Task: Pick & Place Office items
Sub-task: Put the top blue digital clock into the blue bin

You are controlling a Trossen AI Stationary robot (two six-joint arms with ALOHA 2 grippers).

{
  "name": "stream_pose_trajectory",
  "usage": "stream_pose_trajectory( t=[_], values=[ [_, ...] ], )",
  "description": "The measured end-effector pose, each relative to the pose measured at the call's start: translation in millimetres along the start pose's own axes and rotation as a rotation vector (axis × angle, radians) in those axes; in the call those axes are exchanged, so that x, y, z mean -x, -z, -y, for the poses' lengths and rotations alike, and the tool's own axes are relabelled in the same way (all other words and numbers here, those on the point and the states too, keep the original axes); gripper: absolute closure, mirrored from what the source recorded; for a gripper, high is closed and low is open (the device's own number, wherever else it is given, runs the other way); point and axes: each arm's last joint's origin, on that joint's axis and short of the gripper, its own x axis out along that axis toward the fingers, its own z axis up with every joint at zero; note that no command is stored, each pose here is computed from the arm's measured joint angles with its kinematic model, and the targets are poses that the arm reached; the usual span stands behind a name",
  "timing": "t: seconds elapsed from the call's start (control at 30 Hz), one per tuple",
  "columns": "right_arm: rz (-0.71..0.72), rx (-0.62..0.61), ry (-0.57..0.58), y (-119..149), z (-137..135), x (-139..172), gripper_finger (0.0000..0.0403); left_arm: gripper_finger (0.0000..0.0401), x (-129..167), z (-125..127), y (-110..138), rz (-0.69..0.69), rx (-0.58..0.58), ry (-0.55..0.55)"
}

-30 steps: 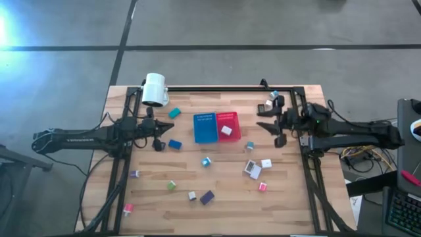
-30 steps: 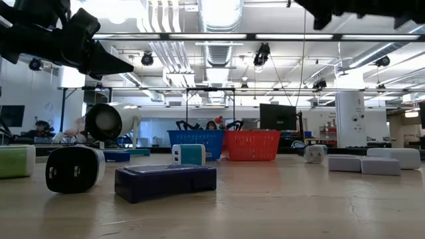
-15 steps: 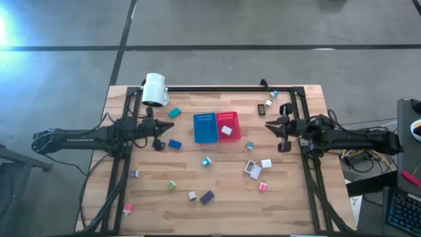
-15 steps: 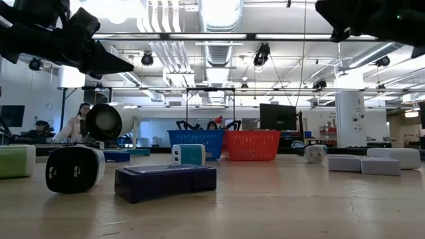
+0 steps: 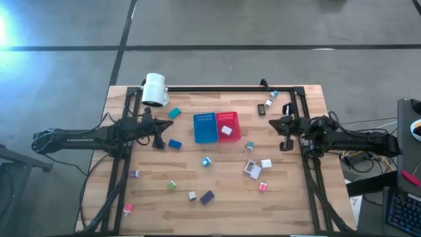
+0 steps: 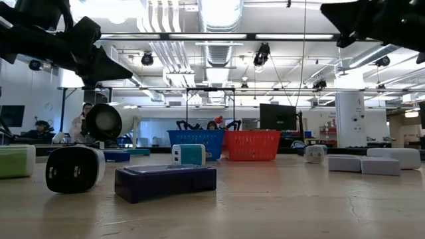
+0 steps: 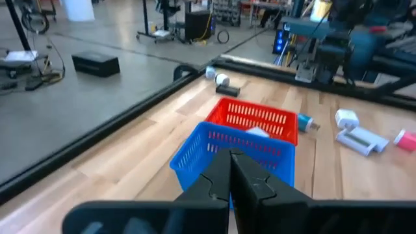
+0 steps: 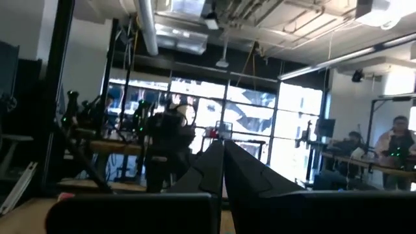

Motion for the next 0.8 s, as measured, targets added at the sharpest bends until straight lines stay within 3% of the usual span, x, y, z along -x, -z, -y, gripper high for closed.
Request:
stream_pose_trajectory(
  t=[0.3,0.53,0.67,0.8],
  values=[
    [-0.006,-0.038,0.075,17,0,14,0.0394,0.0396,1,-1,8,-0.142,0.038,-0.021],
    [-0.018,-0.039,0.074,18,0,14,0.0394,0.0396,2,4,-39,-0.199,-0.035,-0.005],
    [-0.037,-0.069,0.073,20,-1,14,0.0394,0.0396,-4,11,-64,-0.408,-0.094,0.051],
    [-0.035,-0.069,0.073,20,-1,14,0.0394,0.0396,-21,16,-75,-0.631,-0.187,0.008]
  ],
)
